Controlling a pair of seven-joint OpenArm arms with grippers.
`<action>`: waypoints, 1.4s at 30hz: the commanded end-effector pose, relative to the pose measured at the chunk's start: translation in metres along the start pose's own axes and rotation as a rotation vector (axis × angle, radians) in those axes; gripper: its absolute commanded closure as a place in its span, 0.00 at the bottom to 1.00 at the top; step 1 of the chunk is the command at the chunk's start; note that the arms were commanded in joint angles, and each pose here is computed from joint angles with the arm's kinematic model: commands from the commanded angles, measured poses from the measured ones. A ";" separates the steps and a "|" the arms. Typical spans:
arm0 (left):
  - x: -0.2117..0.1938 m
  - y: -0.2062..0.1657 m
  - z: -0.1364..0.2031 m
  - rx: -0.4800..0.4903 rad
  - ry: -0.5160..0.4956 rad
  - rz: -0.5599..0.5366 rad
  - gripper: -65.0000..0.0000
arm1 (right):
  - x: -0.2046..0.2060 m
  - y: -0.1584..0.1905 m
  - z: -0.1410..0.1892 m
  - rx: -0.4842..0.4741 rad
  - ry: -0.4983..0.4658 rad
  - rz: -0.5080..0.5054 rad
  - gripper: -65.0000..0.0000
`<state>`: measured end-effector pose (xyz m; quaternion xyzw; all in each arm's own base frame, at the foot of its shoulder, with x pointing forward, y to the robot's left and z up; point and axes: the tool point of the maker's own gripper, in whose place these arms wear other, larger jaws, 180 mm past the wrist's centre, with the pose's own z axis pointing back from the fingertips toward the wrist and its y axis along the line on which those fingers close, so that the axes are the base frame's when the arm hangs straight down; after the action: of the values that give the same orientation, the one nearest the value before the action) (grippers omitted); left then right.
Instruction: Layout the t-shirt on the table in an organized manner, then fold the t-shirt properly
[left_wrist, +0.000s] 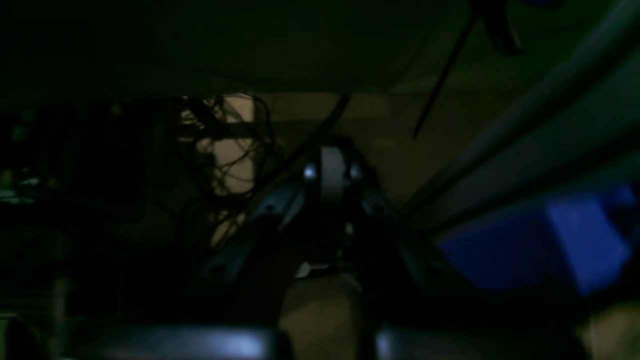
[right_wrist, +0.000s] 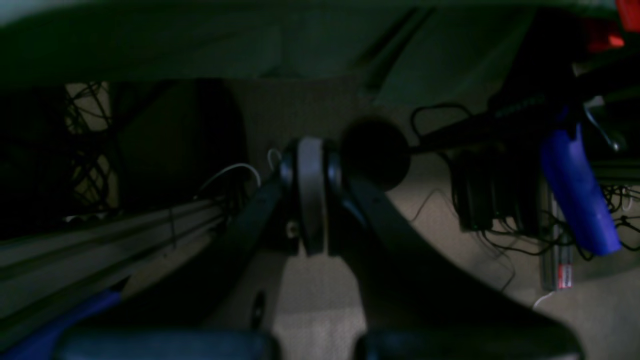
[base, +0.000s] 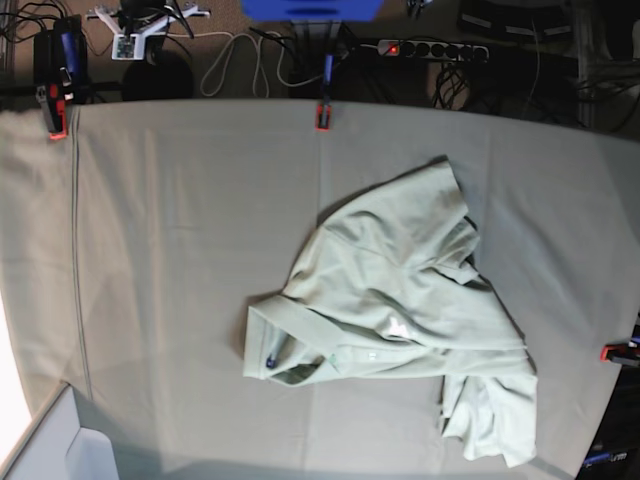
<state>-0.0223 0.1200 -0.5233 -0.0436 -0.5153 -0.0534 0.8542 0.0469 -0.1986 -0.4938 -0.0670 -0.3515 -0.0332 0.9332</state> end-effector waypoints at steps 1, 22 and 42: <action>0.003 0.002 0.012 0.004 -0.015 -0.008 1.00 | 0.002 0.000 0.004 0.016 -0.015 0.014 1.00; 0.116 0.015 0.028 -0.015 -0.263 0.014 1.00 | 0.009 0.004 -0.005 0.020 -0.029 0.007 1.00; 0.216 0.015 -0.037 -0.051 -0.200 0.078 1.00 | 0.082 0.002 0.006 0.016 -0.219 0.005 1.00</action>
<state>0.1134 0.1200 -0.3573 -0.0874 -0.5830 -0.0298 0.8072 0.1040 -0.1960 -0.4424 -0.0663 -0.4384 -0.0267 0.8959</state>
